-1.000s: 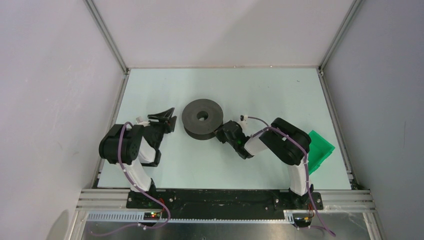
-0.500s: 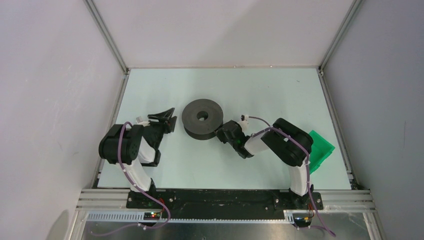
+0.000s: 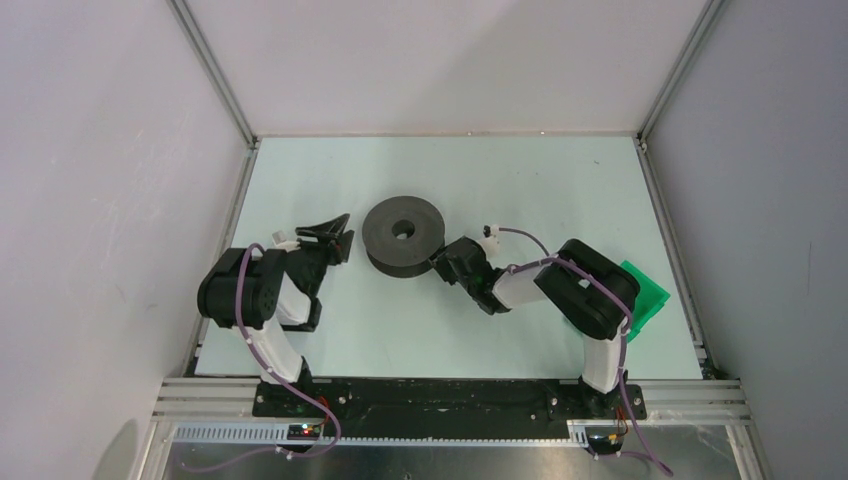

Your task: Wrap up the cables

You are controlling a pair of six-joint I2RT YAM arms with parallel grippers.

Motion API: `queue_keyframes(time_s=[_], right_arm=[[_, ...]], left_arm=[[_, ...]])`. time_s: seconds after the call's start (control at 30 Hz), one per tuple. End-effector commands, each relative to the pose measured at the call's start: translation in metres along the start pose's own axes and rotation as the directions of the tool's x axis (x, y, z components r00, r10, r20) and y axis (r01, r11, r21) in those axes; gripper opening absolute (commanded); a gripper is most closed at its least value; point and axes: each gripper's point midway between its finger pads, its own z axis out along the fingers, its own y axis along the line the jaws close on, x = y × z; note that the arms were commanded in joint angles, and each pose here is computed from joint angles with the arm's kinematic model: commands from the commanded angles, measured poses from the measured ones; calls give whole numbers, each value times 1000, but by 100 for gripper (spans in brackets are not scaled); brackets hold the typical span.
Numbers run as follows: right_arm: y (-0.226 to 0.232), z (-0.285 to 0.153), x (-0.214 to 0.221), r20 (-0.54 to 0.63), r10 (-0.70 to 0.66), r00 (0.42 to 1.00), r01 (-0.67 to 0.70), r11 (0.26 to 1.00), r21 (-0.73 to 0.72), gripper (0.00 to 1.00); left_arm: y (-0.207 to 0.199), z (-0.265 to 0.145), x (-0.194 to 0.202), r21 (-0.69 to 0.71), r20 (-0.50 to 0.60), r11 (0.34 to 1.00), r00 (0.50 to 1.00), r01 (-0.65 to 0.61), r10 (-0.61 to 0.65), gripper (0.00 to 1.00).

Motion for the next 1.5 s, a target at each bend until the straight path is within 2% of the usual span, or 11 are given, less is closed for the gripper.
queue_keyframes(time_s=[0.0,0.43,0.73,0.93,1.1,1.13,1.23,1.27,1.37,1.4,1.47], right_arm=[[26,-9,-12,54,4,999,-1,999,-46,22],[31,-29,-21,80,-1,997,5,998,-55,21],[38,-54,-49,181,-62,982,71,996,-46,21],[62,-83,-74,256,-175,951,199,977,-71,23],[86,-124,-107,360,-346,866,395,916,-70,26],[95,-138,-115,381,-354,854,414,906,-87,27],[110,-164,-126,404,-490,773,567,818,-94,34],[115,-177,-130,411,-504,760,589,801,-107,38],[115,-198,-132,401,-613,681,698,709,-102,62],[113,-209,-134,396,-640,659,722,685,-96,67],[109,-225,-136,390,-667,635,747,658,-94,89]], left_arm=[[-23,3,-1,82,-4,995,999,-49,50,64],[-32,1,-1,106,3,993,999,-53,53,64],[-39,-3,-12,123,73,990,995,-69,61,64],[-61,0,-17,154,105,978,987,-140,125,64],[-67,6,-13,89,82,957,960,-275,268,64],[-85,7,-12,122,88,945,952,-304,295,64],[-88,7,-8,53,45,898,900,-436,434,64],[-116,6,-6,95,59,876,881,-474,470,65],[-133,-4,7,80,10,768,771,-636,637,66],[-161,-12,12,136,36,732,742,-667,669,67],[-185,-26,28,217,22,658,677,-721,736,68]])
